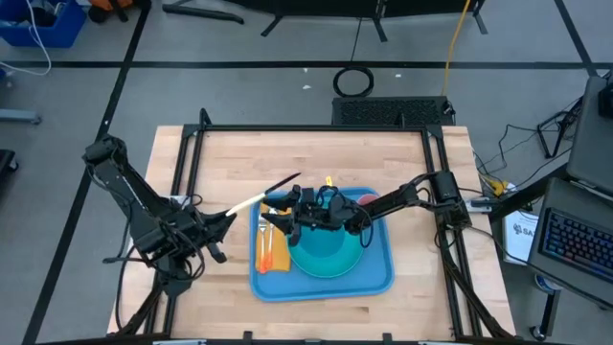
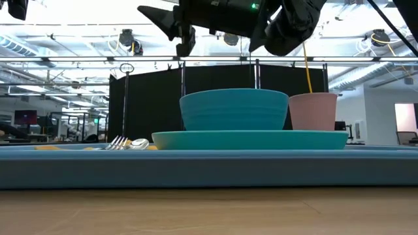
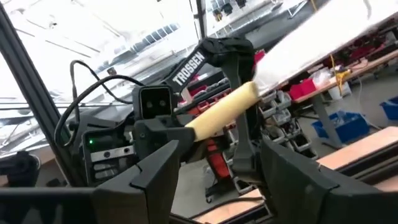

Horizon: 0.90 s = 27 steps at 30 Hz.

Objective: Set up tray
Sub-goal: Put the yellow knife to the right of the orange spoon on the yellow napkin

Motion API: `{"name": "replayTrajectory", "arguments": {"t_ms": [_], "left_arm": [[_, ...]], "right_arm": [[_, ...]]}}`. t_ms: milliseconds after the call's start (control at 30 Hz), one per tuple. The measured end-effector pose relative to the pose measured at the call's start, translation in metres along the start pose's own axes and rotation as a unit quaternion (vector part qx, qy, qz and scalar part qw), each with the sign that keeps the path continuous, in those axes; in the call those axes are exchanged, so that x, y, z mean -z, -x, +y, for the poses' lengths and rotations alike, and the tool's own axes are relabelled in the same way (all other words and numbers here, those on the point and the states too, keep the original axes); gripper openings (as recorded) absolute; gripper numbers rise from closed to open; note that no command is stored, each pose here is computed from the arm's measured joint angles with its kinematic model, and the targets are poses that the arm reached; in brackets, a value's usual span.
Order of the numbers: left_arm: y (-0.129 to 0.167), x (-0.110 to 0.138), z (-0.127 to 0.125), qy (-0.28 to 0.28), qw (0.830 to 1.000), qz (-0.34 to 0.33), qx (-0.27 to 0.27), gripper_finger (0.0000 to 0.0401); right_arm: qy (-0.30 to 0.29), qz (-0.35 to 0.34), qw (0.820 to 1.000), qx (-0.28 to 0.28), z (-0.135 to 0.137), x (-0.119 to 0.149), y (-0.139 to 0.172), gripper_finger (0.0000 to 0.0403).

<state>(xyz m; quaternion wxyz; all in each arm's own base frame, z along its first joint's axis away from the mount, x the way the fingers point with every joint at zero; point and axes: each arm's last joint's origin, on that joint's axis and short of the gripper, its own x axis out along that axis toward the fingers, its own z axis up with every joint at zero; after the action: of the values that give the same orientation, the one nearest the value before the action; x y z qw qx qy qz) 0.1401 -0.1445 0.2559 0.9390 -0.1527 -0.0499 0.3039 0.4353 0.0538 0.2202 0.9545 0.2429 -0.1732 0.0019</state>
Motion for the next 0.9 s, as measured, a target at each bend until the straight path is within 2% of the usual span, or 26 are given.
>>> {"name": "replayTrajectory", "arguments": {"t_ms": [233,433,900], "left_arm": [[-0.003,-0.002,-0.004,0.008,1.0,-0.003,-0.008,0.0049],[-0.003,0.0,-0.007,0.013,1.0,-0.003,-0.008,0.0049],[-0.003,0.01,-0.015,0.0,1.0,-0.002,-0.007,0.0049]], "right_arm": [[0.007,-0.024,1.0,0.008,-0.001,-0.004,0.0,0.0212],[-0.01,-0.038,0.999,0.01,-0.008,-0.01,-0.002,0.0212],[0.002,-0.039,0.999,0.009,-0.013,-0.012,-0.003,0.0212]]}}
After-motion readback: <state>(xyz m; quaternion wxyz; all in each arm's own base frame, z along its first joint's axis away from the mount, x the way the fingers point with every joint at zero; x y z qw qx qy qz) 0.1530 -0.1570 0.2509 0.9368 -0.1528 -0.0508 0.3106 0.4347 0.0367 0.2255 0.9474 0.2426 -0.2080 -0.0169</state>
